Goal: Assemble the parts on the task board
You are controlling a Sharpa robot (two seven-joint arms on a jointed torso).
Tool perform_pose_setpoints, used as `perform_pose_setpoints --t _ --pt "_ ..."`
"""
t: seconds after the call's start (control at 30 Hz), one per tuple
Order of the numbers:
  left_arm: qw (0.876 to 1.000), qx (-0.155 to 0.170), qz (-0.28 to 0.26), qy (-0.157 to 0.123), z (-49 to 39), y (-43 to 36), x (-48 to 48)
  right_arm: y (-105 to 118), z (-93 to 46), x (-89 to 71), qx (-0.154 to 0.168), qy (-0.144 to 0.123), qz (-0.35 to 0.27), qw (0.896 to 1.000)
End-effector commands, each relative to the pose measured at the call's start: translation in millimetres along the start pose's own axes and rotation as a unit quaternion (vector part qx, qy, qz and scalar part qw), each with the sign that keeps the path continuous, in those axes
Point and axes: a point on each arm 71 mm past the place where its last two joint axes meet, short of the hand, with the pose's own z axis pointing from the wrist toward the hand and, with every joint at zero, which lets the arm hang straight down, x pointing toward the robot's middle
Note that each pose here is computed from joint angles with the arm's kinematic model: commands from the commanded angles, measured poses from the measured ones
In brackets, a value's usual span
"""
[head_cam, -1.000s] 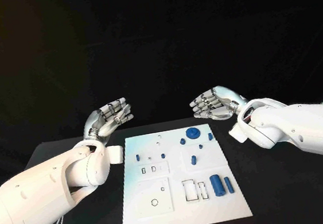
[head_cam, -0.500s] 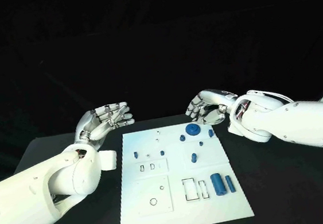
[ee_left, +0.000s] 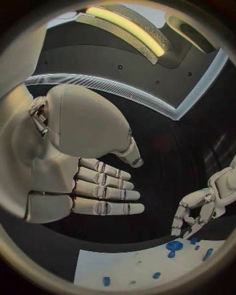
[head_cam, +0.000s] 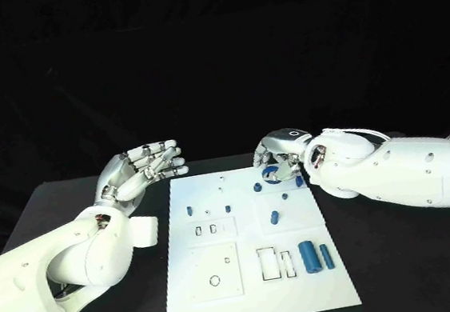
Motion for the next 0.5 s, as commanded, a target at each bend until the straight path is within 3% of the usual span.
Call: perform_pose_setpoints --t 0.03,0.5 --pt "1.000 0.004 -0.002 0.005 0.0 -3.7 1.9 0.9 2.0 0.6 0.001 0.005 -0.007 1.000" --pt "1.000 0.005 -0.002 0.007 0.3 -6.4 1.1 2.6 5.4 9.8 0.008 0.042 -0.016 0.999"
